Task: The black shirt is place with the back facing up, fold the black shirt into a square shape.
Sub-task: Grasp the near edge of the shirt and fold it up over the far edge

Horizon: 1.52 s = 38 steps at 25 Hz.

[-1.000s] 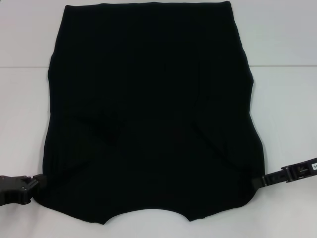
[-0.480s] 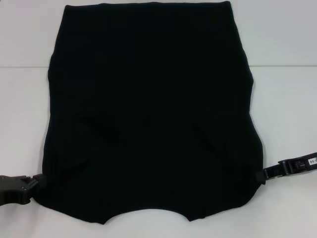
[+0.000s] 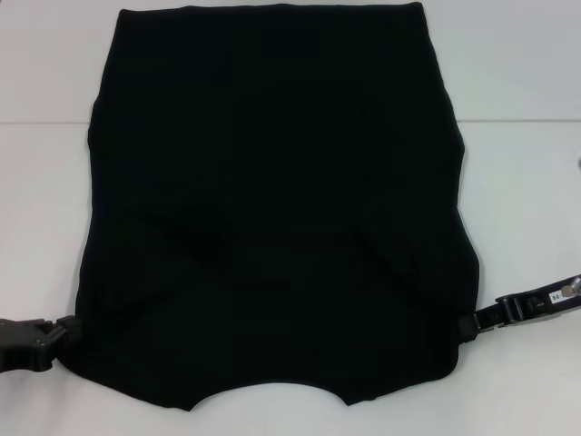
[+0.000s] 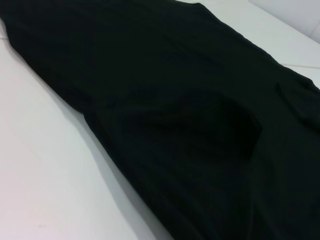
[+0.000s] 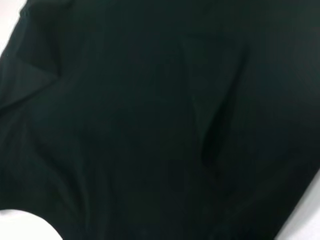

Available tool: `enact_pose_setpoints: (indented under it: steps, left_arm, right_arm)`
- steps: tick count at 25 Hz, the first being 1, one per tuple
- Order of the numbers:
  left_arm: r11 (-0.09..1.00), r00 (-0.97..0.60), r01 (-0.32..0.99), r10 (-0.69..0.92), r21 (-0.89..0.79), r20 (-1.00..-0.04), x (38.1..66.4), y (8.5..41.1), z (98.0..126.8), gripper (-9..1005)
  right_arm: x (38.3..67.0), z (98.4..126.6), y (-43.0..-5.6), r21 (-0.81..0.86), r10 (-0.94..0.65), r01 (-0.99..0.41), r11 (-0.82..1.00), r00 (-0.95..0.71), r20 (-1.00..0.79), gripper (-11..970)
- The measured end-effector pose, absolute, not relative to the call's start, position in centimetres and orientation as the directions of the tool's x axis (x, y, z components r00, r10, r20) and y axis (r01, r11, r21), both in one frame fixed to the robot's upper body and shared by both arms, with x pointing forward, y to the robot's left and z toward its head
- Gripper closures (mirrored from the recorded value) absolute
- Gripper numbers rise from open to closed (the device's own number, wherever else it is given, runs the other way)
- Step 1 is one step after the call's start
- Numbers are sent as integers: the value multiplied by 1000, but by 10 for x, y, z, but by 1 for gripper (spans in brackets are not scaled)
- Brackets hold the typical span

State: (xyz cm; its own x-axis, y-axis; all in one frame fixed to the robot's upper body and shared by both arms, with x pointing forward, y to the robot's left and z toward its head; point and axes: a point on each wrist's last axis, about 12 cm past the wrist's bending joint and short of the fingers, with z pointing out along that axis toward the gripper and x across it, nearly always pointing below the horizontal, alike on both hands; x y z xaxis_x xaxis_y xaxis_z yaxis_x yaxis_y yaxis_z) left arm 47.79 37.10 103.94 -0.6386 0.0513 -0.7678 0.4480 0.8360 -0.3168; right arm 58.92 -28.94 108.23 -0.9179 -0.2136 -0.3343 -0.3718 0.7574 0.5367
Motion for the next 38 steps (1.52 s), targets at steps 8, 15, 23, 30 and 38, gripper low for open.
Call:
enact_pose_setpoints:
  steps: [8, 15, 23, 30, 38]
  left_arm:
    - [836, -635, 451, 54, -313, -770, 480, 371, 1040, 960]
    - [836, -633, 452, 55, -312, -772, 481, 371, 1041, 960]
    - [838, -634, 449, 55, -309, -772, 481, 371, 1041, 961]
    - [841, -634, 446, 55, -307, -772, 481, 372, 1041, 961]
    - [835, -643, 439, 35, -331, -765, 479, 371, 1041, 961]
  right_arm:
    - [593, 1086, -286, 528, -221, -379, 760, -915, -338, 572]
    - [595, 1087, -281, 527, -229, -384, 758, -913, -337, 442]
    - [595, 1088, -279, 535, -235, -390, 750, -912, -335, 438]
    - [593, 1088, -277, 538, -250, -400, 742, -910, -331, 663]
    - [587, 1082, -282, 538, -264, -413, 735, -905, -335, 903]
